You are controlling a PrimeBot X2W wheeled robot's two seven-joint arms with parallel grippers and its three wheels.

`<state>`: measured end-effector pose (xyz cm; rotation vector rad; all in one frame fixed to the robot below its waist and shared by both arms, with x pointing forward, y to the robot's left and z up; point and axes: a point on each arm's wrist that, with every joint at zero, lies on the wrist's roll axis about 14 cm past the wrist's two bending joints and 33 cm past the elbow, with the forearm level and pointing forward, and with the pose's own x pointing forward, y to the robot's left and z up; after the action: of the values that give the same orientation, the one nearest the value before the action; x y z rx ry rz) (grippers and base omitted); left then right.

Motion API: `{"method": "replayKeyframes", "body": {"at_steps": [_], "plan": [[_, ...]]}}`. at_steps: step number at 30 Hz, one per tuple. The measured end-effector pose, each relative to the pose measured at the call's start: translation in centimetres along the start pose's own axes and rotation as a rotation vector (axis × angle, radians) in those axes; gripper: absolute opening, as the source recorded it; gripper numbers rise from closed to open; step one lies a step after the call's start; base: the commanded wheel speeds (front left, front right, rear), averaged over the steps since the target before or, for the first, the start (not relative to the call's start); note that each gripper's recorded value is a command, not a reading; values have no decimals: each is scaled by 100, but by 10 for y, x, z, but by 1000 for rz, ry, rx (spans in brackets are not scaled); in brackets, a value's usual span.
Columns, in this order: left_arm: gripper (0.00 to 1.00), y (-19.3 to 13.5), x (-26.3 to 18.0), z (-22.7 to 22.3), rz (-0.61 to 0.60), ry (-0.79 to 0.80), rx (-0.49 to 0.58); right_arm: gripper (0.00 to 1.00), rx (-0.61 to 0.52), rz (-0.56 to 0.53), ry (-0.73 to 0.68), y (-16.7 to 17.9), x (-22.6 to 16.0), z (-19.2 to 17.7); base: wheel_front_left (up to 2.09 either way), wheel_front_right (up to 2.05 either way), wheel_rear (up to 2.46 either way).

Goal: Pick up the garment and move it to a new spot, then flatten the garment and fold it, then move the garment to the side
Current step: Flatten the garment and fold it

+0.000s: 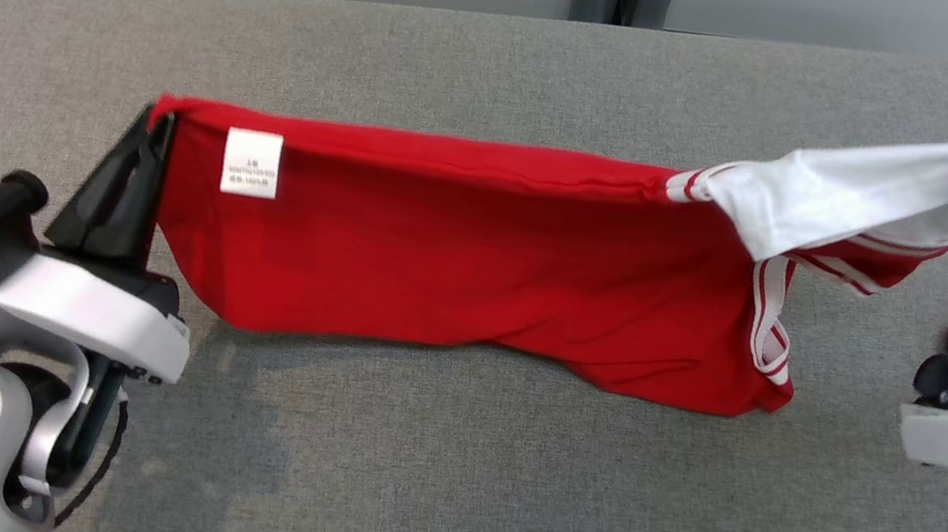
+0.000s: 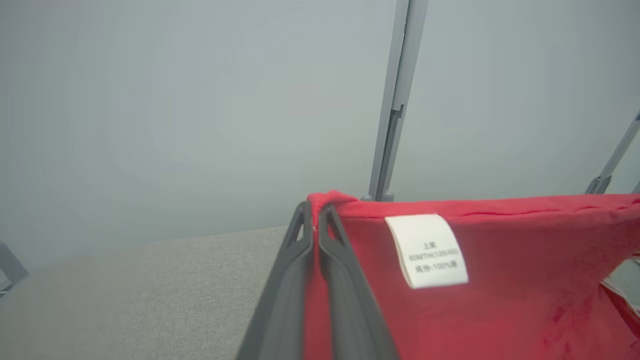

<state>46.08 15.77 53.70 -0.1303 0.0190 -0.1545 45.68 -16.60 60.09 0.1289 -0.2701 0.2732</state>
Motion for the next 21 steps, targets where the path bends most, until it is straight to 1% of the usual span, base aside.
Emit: {"method": "replayKeyframes", "body": {"at_steps": [5,9,11,13,16,19,21], "plan": [[0,-5,8,64,-28,-167,58,0,-78,44,-215,7,18,75,0,0,0],[0,-9,8,116,-43,-302,115,0,-141,80,-338,16,24,126,0,0,0],[0,-10,6,138,-44,-358,145,0,-163,95,-384,20,26,145,0,0,0],[0,-13,4,154,-52,-396,156,0,-175,107,-416,24,28,158,0,0,0],[0,-16,4,164,-60,-419,158,0,-179,121,-432,29,31,167,0,0,0],[0,-17,6,172,-64,-437,164,0,-166,132,-437,30,37,170,0,0,0],[0,-19,10,174,-71,-443,173,0,-144,143,-417,31,44,165,0,0,0]]}}
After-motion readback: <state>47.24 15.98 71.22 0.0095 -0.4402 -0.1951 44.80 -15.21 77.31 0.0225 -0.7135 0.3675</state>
